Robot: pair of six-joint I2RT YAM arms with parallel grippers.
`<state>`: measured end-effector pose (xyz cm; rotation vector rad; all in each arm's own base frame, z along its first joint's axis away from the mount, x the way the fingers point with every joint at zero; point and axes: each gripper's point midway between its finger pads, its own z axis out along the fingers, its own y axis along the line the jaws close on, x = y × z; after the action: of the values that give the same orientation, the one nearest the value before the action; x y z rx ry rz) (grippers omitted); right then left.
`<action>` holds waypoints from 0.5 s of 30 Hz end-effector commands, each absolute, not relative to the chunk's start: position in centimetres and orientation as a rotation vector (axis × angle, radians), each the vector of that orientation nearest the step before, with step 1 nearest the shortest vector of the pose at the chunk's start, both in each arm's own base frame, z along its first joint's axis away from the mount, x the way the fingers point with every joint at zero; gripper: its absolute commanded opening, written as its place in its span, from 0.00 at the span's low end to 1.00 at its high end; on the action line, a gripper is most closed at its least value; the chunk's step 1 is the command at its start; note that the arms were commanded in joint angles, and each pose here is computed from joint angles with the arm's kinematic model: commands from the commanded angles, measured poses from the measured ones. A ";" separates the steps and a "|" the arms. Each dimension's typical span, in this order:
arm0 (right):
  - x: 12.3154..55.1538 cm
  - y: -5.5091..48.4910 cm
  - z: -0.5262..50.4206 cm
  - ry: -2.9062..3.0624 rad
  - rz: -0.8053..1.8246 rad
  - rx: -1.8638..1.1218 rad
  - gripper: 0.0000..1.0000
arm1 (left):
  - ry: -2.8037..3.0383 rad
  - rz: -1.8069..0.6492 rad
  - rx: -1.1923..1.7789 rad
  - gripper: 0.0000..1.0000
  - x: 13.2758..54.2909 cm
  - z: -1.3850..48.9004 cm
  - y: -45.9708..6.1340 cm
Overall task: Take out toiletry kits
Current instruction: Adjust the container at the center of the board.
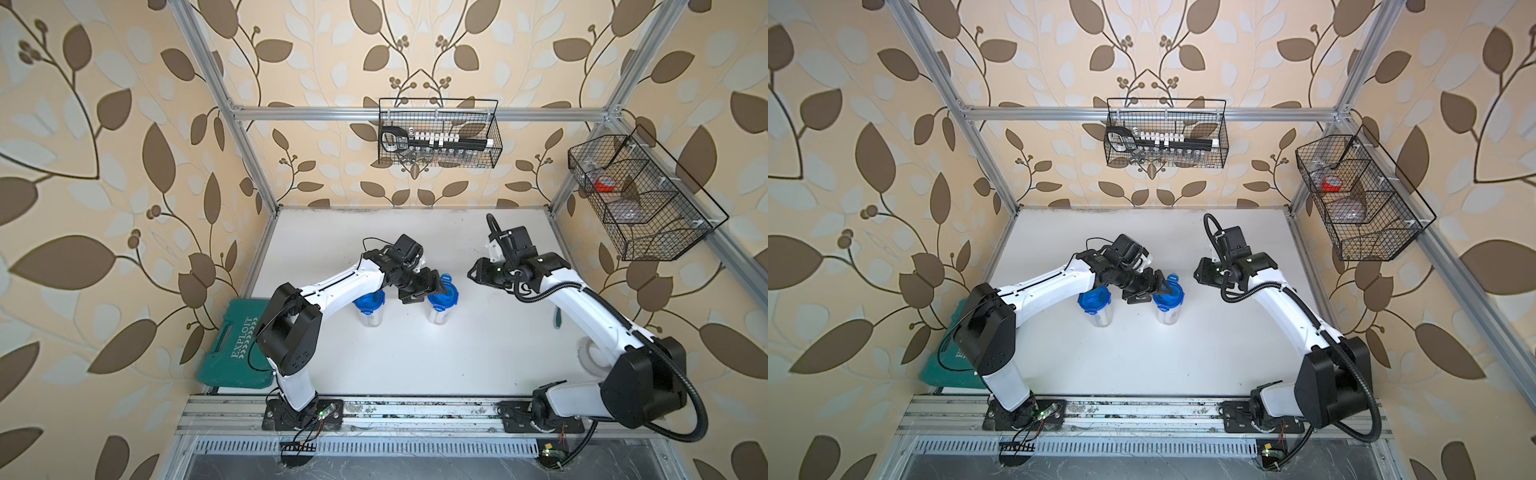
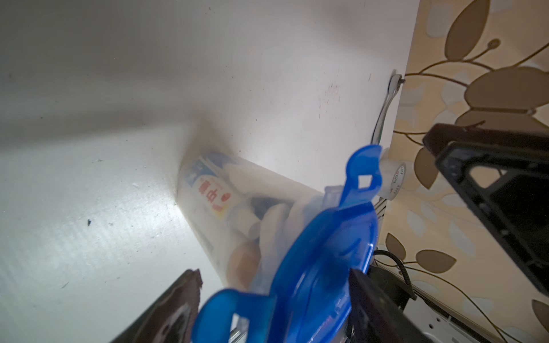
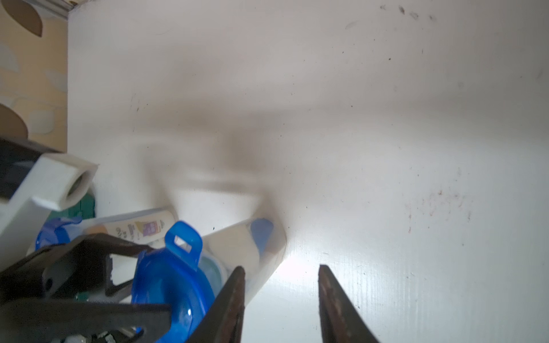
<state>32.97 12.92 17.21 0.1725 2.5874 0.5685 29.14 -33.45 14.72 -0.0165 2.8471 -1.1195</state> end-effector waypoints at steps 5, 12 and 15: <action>28.2 15.2 17.2 2.573 0.924 0.146 0.36 | 2.837 -1.088 0.093 0.80 30.0 16.4 -31.3; 29.3 13.2 14.3 2.692 0.622 0.204 0.42 | 2.822 -1.140 0.209 0.81 29.8 17.1 -32.2; 31.1 14.3 14.0 2.715 0.550 0.167 0.40 | 2.809 -1.181 0.224 0.83 29.7 17.4 -32.6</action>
<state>29.61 14.10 13.81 0.1880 2.7109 0.6550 30.09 -31.82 16.24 0.1310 2.8370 -1.1171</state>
